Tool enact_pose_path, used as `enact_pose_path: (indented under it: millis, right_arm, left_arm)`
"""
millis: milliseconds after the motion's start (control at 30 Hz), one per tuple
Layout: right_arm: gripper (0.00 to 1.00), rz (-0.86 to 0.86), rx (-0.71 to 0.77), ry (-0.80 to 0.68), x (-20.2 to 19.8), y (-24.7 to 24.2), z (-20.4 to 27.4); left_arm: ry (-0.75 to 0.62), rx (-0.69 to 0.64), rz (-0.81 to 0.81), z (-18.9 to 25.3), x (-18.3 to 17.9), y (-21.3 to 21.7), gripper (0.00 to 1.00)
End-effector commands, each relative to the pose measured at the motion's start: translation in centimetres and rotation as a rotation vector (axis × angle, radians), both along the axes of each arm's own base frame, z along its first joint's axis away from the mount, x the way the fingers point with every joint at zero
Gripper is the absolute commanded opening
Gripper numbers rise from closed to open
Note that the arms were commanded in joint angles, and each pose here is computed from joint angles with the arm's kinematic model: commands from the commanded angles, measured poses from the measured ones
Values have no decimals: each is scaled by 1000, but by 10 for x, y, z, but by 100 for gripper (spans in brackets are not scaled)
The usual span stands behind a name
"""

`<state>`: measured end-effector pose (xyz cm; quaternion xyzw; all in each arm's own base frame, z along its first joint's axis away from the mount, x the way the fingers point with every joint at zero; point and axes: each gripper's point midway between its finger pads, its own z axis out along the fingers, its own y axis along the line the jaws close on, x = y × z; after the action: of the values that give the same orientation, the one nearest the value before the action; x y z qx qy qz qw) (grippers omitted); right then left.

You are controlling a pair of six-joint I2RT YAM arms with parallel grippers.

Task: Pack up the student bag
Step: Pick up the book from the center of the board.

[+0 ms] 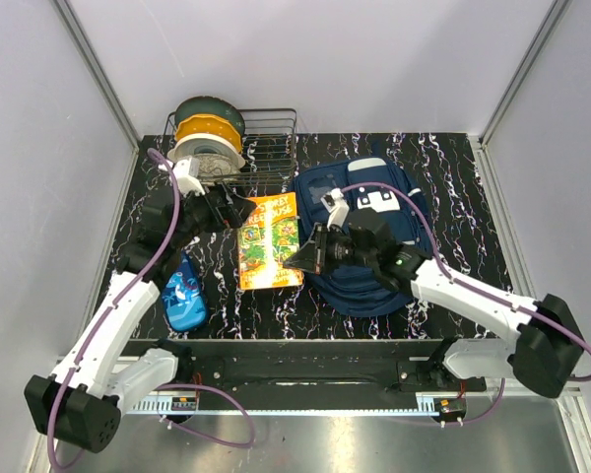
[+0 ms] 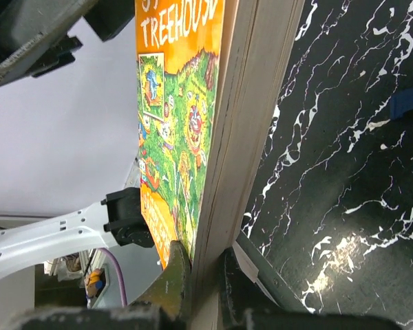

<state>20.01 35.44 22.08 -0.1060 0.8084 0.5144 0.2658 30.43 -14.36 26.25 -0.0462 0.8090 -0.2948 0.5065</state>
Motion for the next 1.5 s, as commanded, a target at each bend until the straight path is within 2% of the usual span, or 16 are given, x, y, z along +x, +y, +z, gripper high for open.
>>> enact_pose_path:
  millis: [0, 133, 233, 500, 600, 733, 933, 1033, 1067, 1167, 1200, 1233, 1300, 1367, 1433, 1467]
  right_arm:
    - [0, 14, 76, -126, -7, -9, 34]
    - [0, 73, 110, -167, -20, -12, 45]
    - [0, 53, 141, -205, -22, -20, 53]
    - [0, -30, 131, -260, -19, -38, 57]
    - [0, -45, 124, -264, -17, -40, 55]
    - [0, 7, 133, -265, -24, -36, 54]
    - [0, 78, 140, -259, -30, -27, 51]
    - [0, 82, 135, -257, -29, -25, 49]
    - [0, 75, 131, -254, -28, -25, 47]
    - [0, 18, 110, -256, -19, -30, 47]
    - [1, -35, 94, -252, -12, -33, 45]
    - [4, -69, 85, -248, -7, -37, 45]
    - [41, -206, 34, -217, 8, -52, 40]
    - [56, -309, -11, -187, 13, -71, 33]
    - [76, -423, -18, -175, 22, -88, 32]
    - [80, -457, -3, -176, 19, -98, 34]
  left_arm:
    - [-163, -70, -301, 46, -9, -44, 99]
    - [-234, -152, -599, 68, -26, -80, 99]
    - [-205, -184, -760, 69, -34, -95, 99]
    - [-139, -180, -864, 51, -46, -99, 99]
    - [-152, -183, -886, 52, -51, -100, 94]
    - [-149, -220, -945, 55, -59, -102, 78]
    - [-153, -249, -939, 57, -53, -105, 49]
    - [-148, -260, -939, 57, -50, -107, 29]
    - [-142, -261, -935, 56, -49, -107, 15]
    - [-144, -256, -905, 56, -44, -107, 0]
    - [-146, -249, -857, 57, -36, -106, 0]
    - [-143, -241, -819, 56, -31, -104, 0]
    - [-146, -222, -726, 56, -16, -100, 0]
    - [-174, -232, -672, 65, -7, -97, 0]
    - [-174, -289, -616, 77, 5, -93, 0]
    - [-204, -304, -598, 86, 11, -91, 0]
